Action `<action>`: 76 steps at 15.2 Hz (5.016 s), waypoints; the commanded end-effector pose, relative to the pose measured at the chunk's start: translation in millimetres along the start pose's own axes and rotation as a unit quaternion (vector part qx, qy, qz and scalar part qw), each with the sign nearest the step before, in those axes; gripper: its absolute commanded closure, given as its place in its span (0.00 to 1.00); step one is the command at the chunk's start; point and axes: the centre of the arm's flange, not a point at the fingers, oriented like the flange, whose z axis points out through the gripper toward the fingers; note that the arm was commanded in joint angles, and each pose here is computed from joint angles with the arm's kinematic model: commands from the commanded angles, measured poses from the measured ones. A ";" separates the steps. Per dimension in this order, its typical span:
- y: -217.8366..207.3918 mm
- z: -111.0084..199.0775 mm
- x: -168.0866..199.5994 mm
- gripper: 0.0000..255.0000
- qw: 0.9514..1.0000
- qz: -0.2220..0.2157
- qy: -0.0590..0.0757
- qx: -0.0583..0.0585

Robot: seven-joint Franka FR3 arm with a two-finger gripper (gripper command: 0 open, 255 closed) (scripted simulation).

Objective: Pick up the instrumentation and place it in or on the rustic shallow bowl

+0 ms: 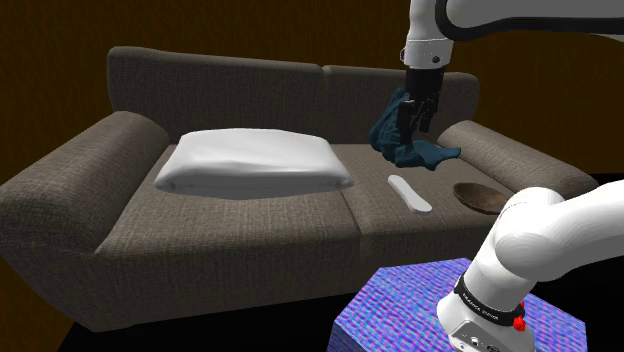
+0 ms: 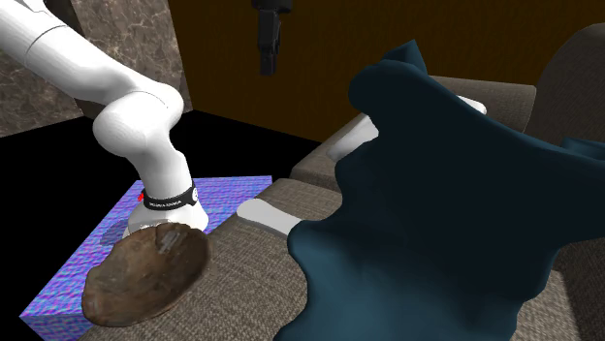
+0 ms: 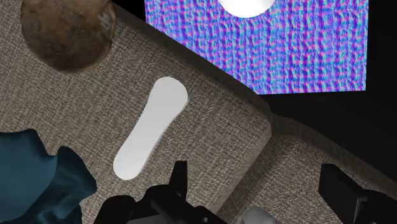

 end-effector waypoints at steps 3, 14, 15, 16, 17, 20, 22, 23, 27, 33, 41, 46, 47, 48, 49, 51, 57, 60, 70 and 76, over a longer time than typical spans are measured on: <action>17.1 20.8 6.1 0.00 1.000 0.023 0.004 0.008; 108.9 139.4 29.1 0.00 0.988 0.146 0.023 0.053; 116.9 150.5 30.3 0.00 0.986 0.157 0.025 0.057; 124.9 161.7 31.3 0.00 0.984 0.168 0.027 0.061; 132.8 173.0 32.2 0.00 0.981 0.179 0.028 0.065; 156.1 207.2 34.2 0.00 0.974 0.212 0.034 0.077; 170.5 229.3 34.8 0.00 0.968 0.233 0.037 0.085; 169.7 234.4 35.4 0.00 0.968 0.233 0.037 0.085; 166.6 255.2 37.7 0.00 0.968 0.233 0.037 0.085; 164.6 268.6 39.3 0.00 0.968 0.233 0.037 0.085; 164.6 268.5 39.3 1.00 0.968 0.233 0.037 0.085; 164.7 268.5 39.3 1.00 0.968 0.233 0.037 0.085; 164.7 268.5 39.3 1.00 0.968 0.233 0.037 0.085; 164.6 268.6 39.3 1.00 0.968 0.233 0.037 0.085; 165.3 263.4 38.7 1.00 0.968 0.233 0.037 0.085; 166.7 253.0 37.6 1.00 0.968 0.233 0.037 0.085; 170.9 221.7 34.4 1.00 0.968 0.233 0.037 0.085; 173.0 206.1 32.8 1.00 0.968 0.233 0.037 0.085; 180.0 154.0 27.5 1.00 0.968 0.233 0.037 0.085; 210.4 151.3 -17.0 1.00 0.968 0.233 0.037 0.085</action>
